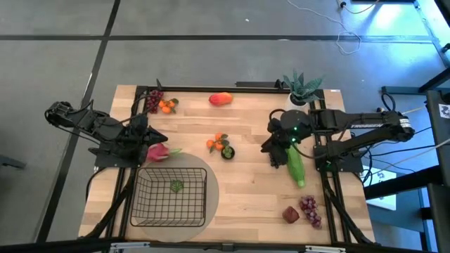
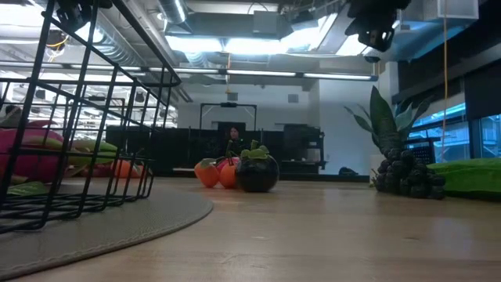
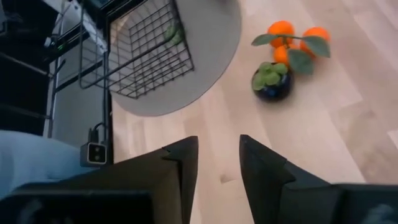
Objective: Build produce basket
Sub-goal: Put the green lettuce into the black wire basket
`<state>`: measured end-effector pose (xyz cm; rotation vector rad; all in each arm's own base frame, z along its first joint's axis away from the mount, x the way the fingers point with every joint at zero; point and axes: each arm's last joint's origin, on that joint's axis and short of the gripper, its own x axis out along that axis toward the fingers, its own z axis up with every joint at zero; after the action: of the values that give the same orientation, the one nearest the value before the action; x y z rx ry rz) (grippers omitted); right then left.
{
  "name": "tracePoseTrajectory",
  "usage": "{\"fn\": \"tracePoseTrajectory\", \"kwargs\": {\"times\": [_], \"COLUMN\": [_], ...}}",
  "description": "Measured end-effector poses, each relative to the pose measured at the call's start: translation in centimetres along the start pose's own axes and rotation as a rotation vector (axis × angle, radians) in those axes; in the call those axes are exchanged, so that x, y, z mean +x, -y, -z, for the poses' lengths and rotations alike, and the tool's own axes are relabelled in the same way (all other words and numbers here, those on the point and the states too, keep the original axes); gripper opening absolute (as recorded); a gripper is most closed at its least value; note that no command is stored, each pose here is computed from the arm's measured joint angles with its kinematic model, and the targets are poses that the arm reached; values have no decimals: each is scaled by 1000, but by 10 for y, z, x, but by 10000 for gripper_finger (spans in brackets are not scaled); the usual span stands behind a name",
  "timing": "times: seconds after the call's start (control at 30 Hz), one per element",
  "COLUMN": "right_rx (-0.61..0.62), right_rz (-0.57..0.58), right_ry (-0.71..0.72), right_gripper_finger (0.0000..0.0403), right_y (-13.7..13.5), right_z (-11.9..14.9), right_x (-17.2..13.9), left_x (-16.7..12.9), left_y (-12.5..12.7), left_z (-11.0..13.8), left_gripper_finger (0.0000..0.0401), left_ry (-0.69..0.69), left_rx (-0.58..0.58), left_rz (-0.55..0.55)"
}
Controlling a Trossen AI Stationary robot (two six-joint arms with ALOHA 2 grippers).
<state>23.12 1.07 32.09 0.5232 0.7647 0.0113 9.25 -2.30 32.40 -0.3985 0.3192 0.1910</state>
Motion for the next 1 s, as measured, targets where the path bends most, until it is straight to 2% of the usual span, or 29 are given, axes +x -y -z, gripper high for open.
{"fn": "tracePoseTrajectory", "kwargs": {"times": [0.17,0.3,0.53,0.7,1.0], "right_rx": [-12,-17,-18,-33,-97], "right_rz": [-11,-14,-14,-13,-13], "right_ry": [-8,-11,-10,-10,-9], "right_gripper_finger": [105,105,105,105,105], "right_y": [-4,-5,-5,-5,-5], "right_z": [2,3,3,3,3], "right_x": [1,1,1,1,1], "left_x": [0,1,1,6,36], "left_y": [0,-1,-1,0,3], "left_z": [0,0,0,2,23], "left_gripper_finger": [0,9,68,97,95], "left_ry": [4,24,27,-3,-243], "left_rx": [-10,-74,-165,-131,33], "left_rz": [-6,-46,-45,-74,-240]}}
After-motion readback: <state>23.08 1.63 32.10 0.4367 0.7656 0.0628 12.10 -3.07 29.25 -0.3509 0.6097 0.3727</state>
